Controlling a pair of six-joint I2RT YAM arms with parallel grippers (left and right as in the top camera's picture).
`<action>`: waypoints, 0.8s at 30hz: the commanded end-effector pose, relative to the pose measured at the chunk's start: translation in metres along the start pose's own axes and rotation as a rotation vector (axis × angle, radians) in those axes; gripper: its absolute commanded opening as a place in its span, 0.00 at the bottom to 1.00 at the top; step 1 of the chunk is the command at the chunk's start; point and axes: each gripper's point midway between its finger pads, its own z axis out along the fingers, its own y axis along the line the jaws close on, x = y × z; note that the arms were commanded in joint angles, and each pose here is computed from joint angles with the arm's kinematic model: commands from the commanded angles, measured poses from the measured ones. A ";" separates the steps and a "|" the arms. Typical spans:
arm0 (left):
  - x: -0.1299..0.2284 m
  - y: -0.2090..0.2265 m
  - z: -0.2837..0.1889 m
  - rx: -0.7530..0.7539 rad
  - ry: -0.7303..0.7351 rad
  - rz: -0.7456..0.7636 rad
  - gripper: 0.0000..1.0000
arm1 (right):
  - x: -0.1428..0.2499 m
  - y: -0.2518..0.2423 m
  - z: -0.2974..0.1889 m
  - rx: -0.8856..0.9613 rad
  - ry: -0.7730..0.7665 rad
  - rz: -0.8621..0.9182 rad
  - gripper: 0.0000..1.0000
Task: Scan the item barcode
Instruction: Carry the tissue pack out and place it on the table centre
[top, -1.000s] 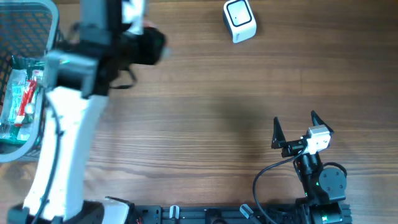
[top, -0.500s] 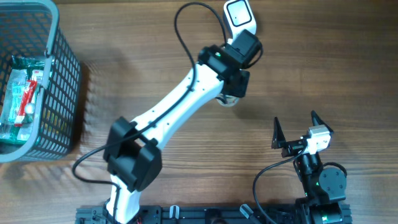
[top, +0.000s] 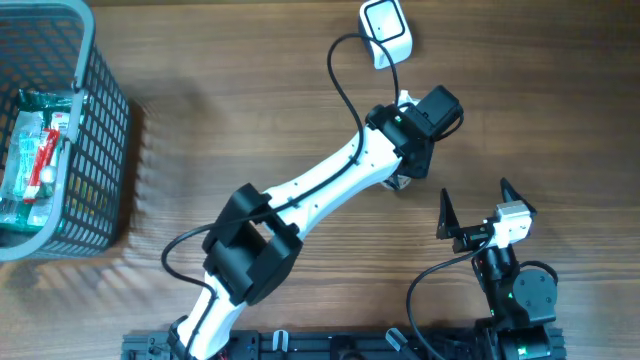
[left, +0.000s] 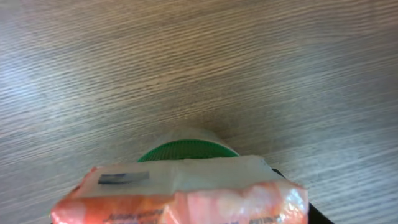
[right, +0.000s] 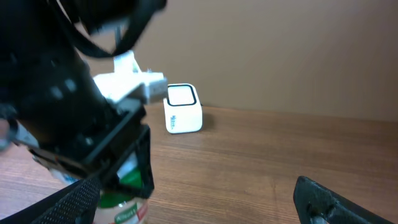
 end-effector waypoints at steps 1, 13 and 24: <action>0.008 0.001 0.020 -0.030 0.008 -0.009 0.41 | -0.001 0.000 0.000 -0.004 -0.008 -0.002 1.00; 0.022 -0.015 0.020 0.032 0.037 0.023 0.92 | -0.001 0.000 0.000 -0.004 -0.008 -0.002 1.00; -0.099 0.081 -0.200 0.017 -0.509 -0.045 1.00 | -0.001 0.000 0.000 -0.004 -0.007 -0.002 1.00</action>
